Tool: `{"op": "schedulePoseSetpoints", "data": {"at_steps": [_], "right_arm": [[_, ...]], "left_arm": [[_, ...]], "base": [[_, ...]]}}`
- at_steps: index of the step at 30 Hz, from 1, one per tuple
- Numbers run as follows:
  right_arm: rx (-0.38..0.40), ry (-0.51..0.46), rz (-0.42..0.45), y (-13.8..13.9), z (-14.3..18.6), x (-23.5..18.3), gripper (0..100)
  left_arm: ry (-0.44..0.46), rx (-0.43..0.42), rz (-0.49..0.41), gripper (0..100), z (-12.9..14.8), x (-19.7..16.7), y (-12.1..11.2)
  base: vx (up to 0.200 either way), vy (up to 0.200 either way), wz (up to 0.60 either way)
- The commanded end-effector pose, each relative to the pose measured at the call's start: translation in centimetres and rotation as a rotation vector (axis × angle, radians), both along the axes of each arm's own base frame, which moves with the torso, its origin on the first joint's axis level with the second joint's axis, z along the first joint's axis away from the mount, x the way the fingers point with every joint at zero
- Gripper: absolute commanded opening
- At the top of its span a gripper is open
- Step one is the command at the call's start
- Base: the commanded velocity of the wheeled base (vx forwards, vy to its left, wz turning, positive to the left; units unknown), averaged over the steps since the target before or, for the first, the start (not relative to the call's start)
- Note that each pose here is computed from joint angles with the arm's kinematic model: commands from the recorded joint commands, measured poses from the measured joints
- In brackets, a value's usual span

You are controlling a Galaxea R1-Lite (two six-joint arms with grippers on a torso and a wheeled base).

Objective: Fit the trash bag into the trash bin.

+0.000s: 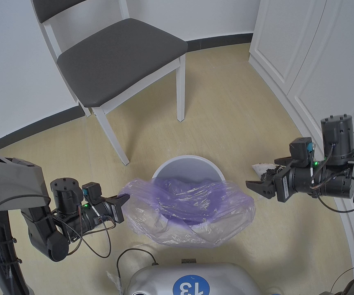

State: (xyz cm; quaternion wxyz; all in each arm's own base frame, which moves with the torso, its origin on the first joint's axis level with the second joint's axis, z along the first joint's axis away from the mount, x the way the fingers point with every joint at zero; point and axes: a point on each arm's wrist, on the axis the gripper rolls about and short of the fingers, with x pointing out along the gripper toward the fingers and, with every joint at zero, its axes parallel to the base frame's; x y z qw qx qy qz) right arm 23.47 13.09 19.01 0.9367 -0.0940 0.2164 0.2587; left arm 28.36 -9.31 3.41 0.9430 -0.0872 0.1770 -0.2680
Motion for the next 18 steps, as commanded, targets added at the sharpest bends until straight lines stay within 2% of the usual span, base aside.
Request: {"op": "schedulePoseSetpoints", "data": {"at_steps": [1,5,8,9,10,12,18], "right_arm": [[0.006,-0.002,0.018,3.1,0.7,1.7,100],[-0.013,0.009,0.041,5.5,0.1,2.8,100],[-0.086,0.007,0.095,6.7,-1.3,3.3,100],[-0.086,0.007,0.095,6.7,-1.3,3.3,100],[-0.156,0.007,0.136,7.2,-2.6,3.8,100],[-0.201,0.02,0.175,8.1,-4.0,3.8,100],[-0.259,0.083,0.227,10.6,-7.6,4.5,100]], "left_arm": [[-0.009,-0.002,-0.016,0,0.1,-0.6,-0.3],[-0.014,-0.003,-0.01,0,0.1,-0.4,-0.2],[-0.011,-0.002,-0.008,0,0.1,-0.5,-0.1],[-0.011,-0.002,-0.008,0,0.1,-0.5,-0.1],[-0.011,-0.002,-0.008,0,0.1,-0.5,-0.1],[-0.009,-0.002,-0.008,0,0.0,-0.5,-0.1],[-0.002,0.0,-0.006,0,-0.2,-0.3,-0.1]], "base": [[0.0,0.0,0.0],[0.0,0.0,0.0],[0.0,0.0,0.0],[0.0,0.0,0.0],[0.0,0.0,0.0],[0.0,0.0,0.0],[0.0,0.0,0.0]]}}
